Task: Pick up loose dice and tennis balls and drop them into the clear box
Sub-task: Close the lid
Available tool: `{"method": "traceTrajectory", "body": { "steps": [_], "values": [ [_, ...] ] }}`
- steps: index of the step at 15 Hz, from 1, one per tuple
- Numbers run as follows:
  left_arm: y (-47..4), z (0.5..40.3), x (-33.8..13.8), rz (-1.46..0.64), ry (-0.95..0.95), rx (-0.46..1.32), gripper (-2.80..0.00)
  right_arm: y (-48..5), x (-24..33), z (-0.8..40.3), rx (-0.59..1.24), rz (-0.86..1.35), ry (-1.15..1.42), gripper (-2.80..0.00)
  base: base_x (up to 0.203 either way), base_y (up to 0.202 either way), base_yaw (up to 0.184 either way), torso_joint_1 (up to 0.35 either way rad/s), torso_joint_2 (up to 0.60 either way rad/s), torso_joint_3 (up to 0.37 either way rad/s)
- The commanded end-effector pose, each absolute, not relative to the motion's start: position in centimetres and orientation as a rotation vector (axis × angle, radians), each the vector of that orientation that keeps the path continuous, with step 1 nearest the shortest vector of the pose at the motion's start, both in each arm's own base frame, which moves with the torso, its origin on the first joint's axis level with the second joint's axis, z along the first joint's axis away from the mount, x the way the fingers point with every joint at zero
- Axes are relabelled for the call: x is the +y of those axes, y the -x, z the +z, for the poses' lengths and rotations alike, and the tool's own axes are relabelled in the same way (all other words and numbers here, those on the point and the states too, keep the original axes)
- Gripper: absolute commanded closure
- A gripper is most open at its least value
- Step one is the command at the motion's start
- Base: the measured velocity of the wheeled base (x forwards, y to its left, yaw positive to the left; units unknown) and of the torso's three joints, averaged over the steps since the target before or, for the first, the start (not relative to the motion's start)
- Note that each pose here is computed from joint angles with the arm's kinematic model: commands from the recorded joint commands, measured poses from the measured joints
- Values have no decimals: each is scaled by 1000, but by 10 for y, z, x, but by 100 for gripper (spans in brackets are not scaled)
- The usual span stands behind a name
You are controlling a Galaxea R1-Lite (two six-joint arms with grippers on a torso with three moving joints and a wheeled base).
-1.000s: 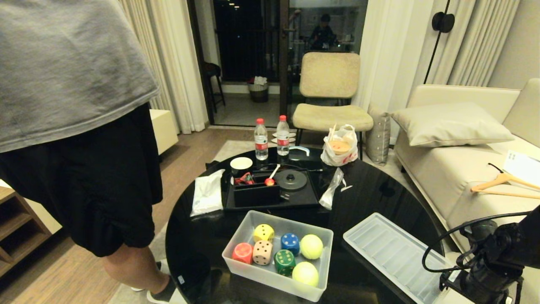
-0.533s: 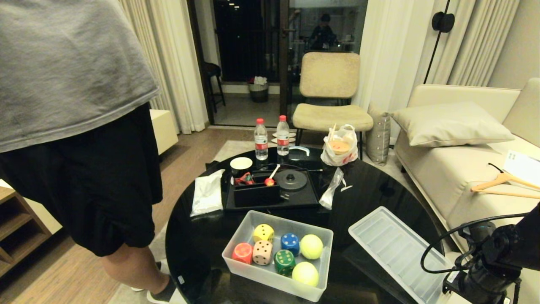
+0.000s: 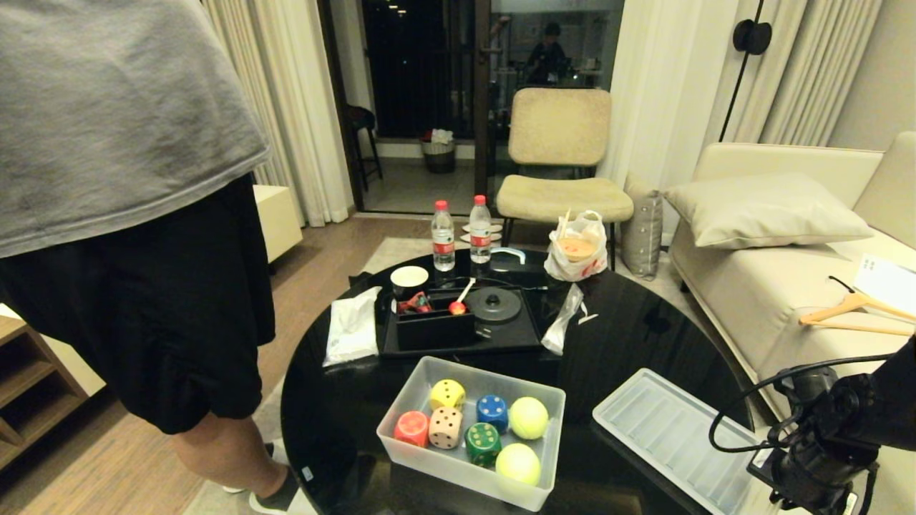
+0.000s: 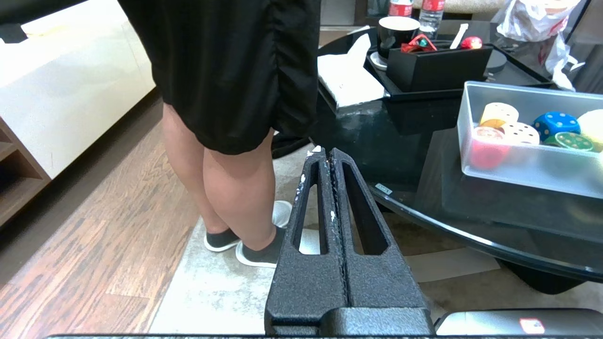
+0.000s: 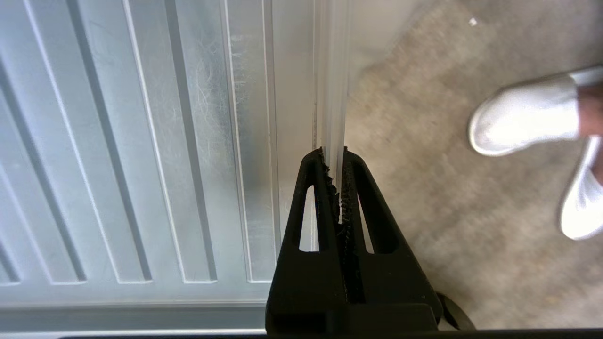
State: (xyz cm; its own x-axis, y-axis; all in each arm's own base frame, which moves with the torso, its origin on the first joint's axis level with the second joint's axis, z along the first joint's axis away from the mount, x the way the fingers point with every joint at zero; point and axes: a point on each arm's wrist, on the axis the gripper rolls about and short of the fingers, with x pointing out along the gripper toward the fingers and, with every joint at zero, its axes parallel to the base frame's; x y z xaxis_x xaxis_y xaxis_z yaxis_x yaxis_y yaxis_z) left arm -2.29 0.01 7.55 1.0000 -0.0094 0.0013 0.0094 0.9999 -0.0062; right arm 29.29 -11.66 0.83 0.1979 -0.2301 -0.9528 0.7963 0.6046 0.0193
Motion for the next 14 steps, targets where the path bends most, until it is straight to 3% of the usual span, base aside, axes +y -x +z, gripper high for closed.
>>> {"method": "traceTrajectory", "body": {
  "steps": [1, 6, 14],
  "values": [
    [23, 75, 0, -9, 3, 1, 0, -296, -117, 12, 1139, -770, -604, 0, 0, 0, 0, 0, 0, 0],
    [23, 75, 0, -9, -2, 0, 0, -296, -115, 21, 1115, -754, -614, 0, 0, 0, 0, 0, 0, 0],
    [23, 75, 0, -9, 2, 0, 0, -278, -107, 88, 986, -678, -663, 0, 0, 0, 0, 0, 0, 0]
  ]
}}
